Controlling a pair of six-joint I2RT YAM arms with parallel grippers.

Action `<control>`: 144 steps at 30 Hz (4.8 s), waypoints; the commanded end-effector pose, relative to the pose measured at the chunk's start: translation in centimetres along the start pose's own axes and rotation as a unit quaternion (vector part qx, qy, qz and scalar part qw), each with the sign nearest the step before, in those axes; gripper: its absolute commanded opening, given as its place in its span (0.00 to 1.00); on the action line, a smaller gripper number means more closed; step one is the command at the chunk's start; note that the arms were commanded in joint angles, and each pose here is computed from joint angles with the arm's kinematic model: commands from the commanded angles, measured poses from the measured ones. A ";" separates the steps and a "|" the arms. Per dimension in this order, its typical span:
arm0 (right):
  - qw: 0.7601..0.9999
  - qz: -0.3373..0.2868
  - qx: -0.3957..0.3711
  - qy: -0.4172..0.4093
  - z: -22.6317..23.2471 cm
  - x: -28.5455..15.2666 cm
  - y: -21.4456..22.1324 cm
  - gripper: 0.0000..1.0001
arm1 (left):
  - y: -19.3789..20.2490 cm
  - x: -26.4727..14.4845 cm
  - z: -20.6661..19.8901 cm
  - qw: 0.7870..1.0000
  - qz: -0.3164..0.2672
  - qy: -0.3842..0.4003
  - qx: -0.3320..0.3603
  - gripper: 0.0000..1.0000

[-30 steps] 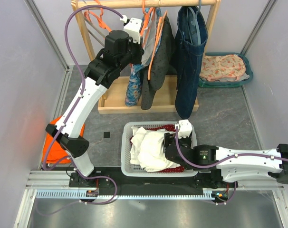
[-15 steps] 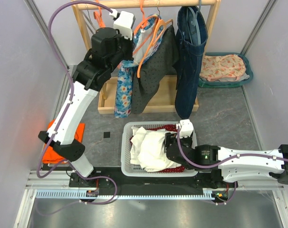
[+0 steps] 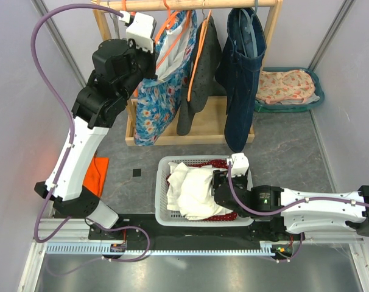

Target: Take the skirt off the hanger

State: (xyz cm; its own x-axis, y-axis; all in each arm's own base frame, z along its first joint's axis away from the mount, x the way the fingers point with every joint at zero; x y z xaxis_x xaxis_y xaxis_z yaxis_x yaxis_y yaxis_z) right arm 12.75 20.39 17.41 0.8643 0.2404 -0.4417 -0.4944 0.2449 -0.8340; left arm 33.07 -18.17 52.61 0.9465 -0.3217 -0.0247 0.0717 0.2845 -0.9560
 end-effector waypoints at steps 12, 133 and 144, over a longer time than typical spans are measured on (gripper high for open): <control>0.999 -0.003 -0.028 -0.031 4.4 -2.2 -5.6 0.98 | 1.0 -14.2 2.1 0.994 -0.034 0.080 0.060 0.02; 0.962 -0.051 -0.125 -0.237 26.7 -4.8 -21.5 0.06 | 1.0 -25.0 1.0 0.967 -0.106 0.219 0.081 0.02; 0.967 -0.063 -0.108 -0.223 23.0 -6.7 -22.9 0.88 | 0.6 -25.2 1.0 0.966 -0.113 0.220 0.077 0.02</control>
State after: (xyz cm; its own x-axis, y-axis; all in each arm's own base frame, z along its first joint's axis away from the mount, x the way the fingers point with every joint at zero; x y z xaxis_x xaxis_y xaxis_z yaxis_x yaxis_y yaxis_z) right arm 16.93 38.37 44.00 0.7526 0.6093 -0.2499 -0.3402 0.0348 -0.9397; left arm 9.52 -8.63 48.75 0.6847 -0.7098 -0.1655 0.1702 0.3765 -0.9107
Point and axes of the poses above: each gripper's point midway between its finger pads, its own x axis out along the fingers, its own z axis along the line the jaws close on, y = z × x, the point moved 4 cm from there along -x, back along the fingers, and after that the axes turned 11 degrees about x, right-handed, at the moved point
